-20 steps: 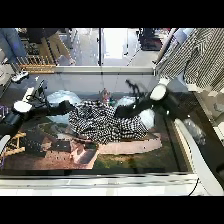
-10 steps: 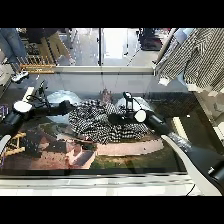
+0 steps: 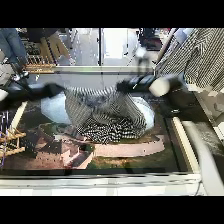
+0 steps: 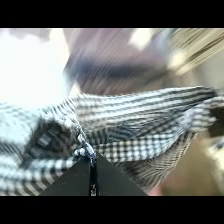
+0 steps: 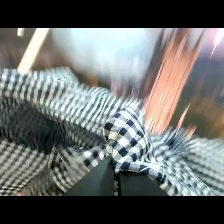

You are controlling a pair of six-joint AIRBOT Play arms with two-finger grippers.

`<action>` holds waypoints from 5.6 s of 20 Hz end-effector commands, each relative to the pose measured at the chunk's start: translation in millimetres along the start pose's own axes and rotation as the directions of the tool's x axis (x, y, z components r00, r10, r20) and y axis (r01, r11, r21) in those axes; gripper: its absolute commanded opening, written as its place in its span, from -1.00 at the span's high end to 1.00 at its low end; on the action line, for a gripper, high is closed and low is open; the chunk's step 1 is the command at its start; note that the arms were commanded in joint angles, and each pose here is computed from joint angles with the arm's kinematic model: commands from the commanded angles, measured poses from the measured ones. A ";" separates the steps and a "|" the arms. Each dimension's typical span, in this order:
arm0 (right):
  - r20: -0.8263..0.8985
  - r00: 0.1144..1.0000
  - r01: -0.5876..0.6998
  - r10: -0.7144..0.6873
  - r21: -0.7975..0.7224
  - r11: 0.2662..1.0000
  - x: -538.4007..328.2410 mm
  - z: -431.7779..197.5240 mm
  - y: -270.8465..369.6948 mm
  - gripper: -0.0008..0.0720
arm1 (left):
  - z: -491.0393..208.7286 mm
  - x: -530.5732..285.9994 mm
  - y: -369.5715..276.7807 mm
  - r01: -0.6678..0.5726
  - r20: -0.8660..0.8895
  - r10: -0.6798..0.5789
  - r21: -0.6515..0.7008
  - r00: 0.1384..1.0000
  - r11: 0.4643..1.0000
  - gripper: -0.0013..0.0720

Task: Fold the clothes and pants, and hang the long-sleeved shirts on hangers.

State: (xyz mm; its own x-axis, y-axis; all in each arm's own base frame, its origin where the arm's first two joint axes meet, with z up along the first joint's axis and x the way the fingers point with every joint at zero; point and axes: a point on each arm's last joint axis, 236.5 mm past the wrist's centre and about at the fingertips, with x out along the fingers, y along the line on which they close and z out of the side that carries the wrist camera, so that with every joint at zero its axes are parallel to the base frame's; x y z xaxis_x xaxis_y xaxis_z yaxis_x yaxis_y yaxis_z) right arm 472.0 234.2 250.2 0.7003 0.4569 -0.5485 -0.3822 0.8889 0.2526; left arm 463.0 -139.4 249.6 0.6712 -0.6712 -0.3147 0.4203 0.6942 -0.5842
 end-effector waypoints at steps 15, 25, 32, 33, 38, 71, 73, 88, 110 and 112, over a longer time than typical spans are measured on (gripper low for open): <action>-0.473 0.806 -0.427 0.355 -0.050 0.903 -56.4 -96.9 92.3 0.92 | -126.0 -37.4 20.5 -0.163 -0.365 0.146 -0.015 0.919 0.987 0.92; -0.738 0.657 -0.298 0.155 -0.065 0.952 -95.0 -198.0 39.6 0.92 | -158.0 -9.9 41.7 -0.088 -0.342 0.175 0.257 0.923 0.963 -0.76; -0.593 0.773 -0.347 0.225 -0.098 0.933 -128.0 -163.2 65.1 0.92 | -181.3 67.5 -8.2 0.392 -0.579 0.016 0.573 0.816 0.720 -0.92; -0.578 0.784 -0.346 0.227 -0.104 0.932 -130.0 -159.8 66.2 0.92 | -199.5 79.3 -15.0 0.455 -0.613 0.006 0.593 0.790 0.665 -0.96; -0.561 0.795 -0.346 0.231 -0.107 0.932 -129.3 -156.1 67.3 0.92 | -262.6 125.2 -20.4 0.534 -0.668 0.134 0.685 0.732 0.496 -0.94; -0.094 0.934 -0.351 0.345 -0.058 0.935 71.7 -65.1 162.9 0.92 | -91.3 -355.3 323.3 -0.931 -0.398 0.841 -0.144 0.366 0.337 -0.62; -0.086 0.939 -0.339 0.332 -0.074 0.938 73.1 -62.4 157.3 0.92 | -119.3 -355.9 349.6 -0.918 -0.397 0.829 -0.205 0.395 0.339 -0.62; -0.078 0.943 -0.328 0.322 -0.074 0.942 74.1 -59.5 152.1 0.92 | -151.7 -288.7 417.8 -0.881 -0.401 0.784 -0.228 0.474 0.415 0.91; 0.034 0.999 -0.009 0.011 -0.048 0.999 61.4 8.6 20.6 0.93 | -37.6 -132.4 -10.0 0.351 -0.199 -0.290 0.584 0.936 0.732 0.92; 0.035 0.999 0.004 -0.002 -0.043 0.999 64.9 9.0 13.0 0.93 | -48.6 -131.5 -17.3 0.399 -0.247 -0.314 0.574 0.917 0.715 0.92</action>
State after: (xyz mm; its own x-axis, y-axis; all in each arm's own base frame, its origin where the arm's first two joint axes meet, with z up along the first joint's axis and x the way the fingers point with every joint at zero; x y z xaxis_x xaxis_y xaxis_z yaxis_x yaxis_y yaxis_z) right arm 506.5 293.3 230.6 0.7060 0.4955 -0.5059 -0.4494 0.8656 0.2208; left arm 362.2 -46.0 263.0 0.4705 -0.8308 -0.2973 0.8424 0.5232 -0.1289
